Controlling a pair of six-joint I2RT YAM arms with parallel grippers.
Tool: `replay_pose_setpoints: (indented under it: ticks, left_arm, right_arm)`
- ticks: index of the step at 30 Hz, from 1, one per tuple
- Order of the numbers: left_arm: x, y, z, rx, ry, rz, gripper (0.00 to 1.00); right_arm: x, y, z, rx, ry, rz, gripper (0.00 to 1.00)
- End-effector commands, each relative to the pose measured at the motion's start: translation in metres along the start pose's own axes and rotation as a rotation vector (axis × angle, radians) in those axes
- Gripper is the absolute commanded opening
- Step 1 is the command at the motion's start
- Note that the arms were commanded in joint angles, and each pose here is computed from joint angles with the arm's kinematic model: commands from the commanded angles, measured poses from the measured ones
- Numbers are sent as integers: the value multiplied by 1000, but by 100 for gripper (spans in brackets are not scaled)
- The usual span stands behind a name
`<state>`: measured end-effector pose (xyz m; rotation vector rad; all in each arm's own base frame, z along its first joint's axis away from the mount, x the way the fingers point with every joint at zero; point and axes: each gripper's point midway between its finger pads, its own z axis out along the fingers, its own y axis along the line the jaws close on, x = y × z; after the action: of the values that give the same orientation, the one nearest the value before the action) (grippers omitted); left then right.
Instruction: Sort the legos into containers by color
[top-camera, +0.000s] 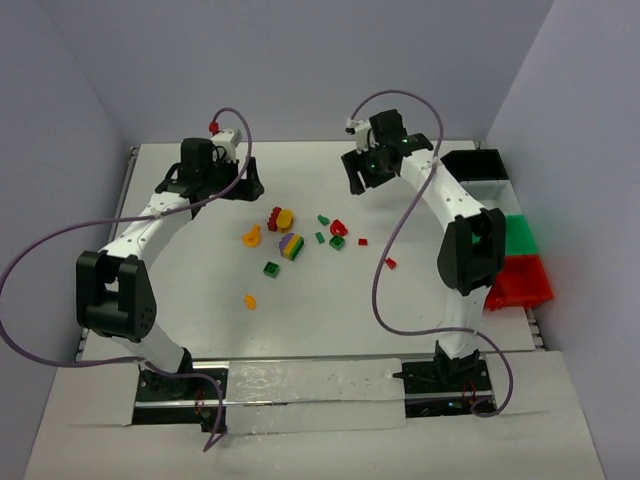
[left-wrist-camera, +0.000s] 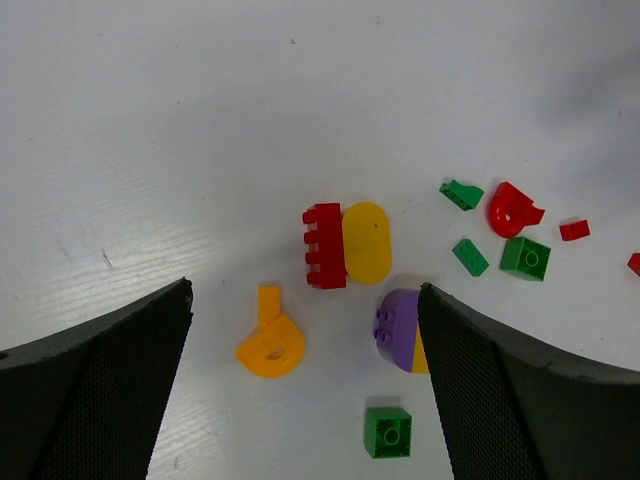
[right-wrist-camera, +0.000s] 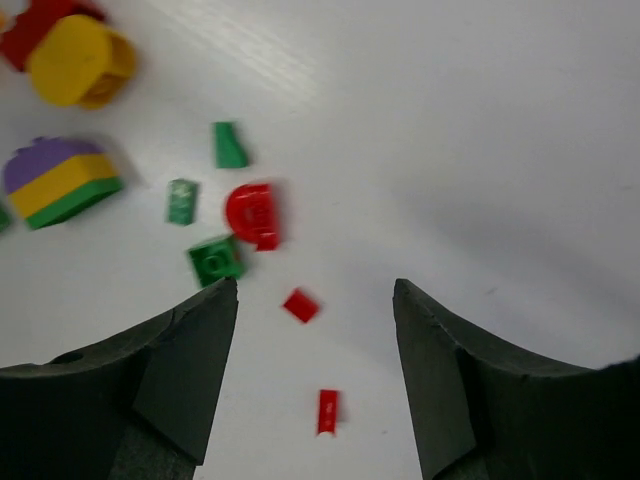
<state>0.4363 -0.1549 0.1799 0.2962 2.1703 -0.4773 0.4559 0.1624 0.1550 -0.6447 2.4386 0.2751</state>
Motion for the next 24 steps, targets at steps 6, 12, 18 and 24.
replay_pose_setpoints:
  ticks: [6,12,18,24]
  left_arm:
    - [-27,-8,-10,41,-63,5,99]
    - [-28,-9,-13,50,-65,10,99]
    - [-27,-8,-13,46,-64,11,99]
    - [-29,-8,-13,46,-69,7,99]
  right_arm:
    - [52,80,11,-161,158,-77,76]
    - [71,104,29,-213,226,-125,77]
    - [87,120,45,-243,284,-149,77]
    - [102,125,61,-235,321,-164,76]
